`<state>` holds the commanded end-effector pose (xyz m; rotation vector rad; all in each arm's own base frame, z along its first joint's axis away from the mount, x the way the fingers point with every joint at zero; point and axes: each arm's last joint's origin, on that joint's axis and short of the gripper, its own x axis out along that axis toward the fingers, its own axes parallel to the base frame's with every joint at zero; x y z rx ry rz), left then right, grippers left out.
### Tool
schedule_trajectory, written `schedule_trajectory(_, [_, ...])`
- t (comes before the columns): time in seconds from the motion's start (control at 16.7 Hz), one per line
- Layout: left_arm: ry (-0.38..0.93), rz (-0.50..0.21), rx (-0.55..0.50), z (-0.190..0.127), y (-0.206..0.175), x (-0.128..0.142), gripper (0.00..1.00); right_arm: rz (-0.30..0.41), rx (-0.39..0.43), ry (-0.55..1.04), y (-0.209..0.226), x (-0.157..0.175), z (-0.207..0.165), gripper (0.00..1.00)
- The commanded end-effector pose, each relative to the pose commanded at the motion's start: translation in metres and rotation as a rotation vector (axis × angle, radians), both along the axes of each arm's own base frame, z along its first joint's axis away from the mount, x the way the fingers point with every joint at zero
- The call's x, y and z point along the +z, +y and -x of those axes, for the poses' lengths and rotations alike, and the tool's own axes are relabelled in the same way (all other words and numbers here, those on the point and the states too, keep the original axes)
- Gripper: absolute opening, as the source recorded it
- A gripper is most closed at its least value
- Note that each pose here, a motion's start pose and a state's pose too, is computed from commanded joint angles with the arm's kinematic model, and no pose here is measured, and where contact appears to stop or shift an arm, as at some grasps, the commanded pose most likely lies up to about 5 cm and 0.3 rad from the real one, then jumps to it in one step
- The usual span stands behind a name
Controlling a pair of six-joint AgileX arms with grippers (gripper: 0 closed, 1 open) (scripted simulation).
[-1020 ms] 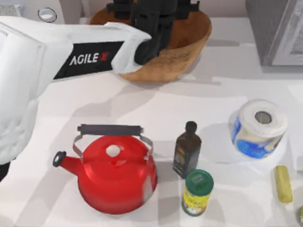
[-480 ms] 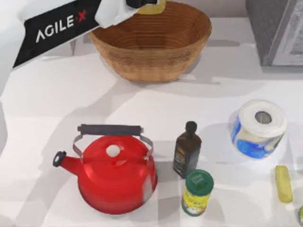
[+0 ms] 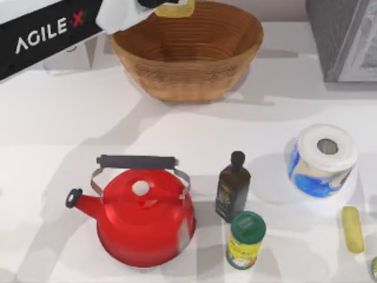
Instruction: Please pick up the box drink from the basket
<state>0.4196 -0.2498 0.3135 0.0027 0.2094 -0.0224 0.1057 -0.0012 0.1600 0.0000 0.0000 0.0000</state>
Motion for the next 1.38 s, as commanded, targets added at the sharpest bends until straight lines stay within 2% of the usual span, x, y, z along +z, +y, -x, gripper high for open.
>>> schedule_trajectory(0.18, [0.001,0.000,-0.001,0.024,0.040,0.019,0.00,0.000,0.000,0.000,0.000,0.000,0.000,1.00])
schedule_trajectory(0.3, [-0.009,0.005,0.001,0.051,0.074,0.033,0.00,0.000,0.000,0.000,0.000,0.000,0.000,1.00])
schedule_trajectory(0.48, [-0.046,0.021,0.006,0.109,0.132,0.049,0.00,0.000,0.000,0.000,0.000,0.000,0.000,1.00])
schedule_trajectory(0.66, [-0.099,0.035,0.012,0.180,0.182,0.041,0.00,0.000,0.000,0.000,0.000,0.000,0.000,1.00])
schedule_trajectory(0.84, [-0.152,0.039,0.015,0.246,0.217,0.005,0.00,0.000,0.000,0.000,0.000,0.000,0.000,1.00])
schedule_trajectory(1.02, [-0.189,0.031,0.017,0.290,0.235,-0.050,0.00,0.000,0.000,0.000,0.000,0.000,0.000,1.00])
schedule_trajectory(1.2, [-0.206,0.018,0.019,0.309,0.243,-0.104,0.00,0.000,0.000,0.000,0.000,0.000,0.000,1.00])
schedule_trajectory(1.38, [-0.209,0.007,0.021,0.314,0.247,-0.141,0.00,0.000,0.000,0.000,0.000,0.000,0.000,1.00])
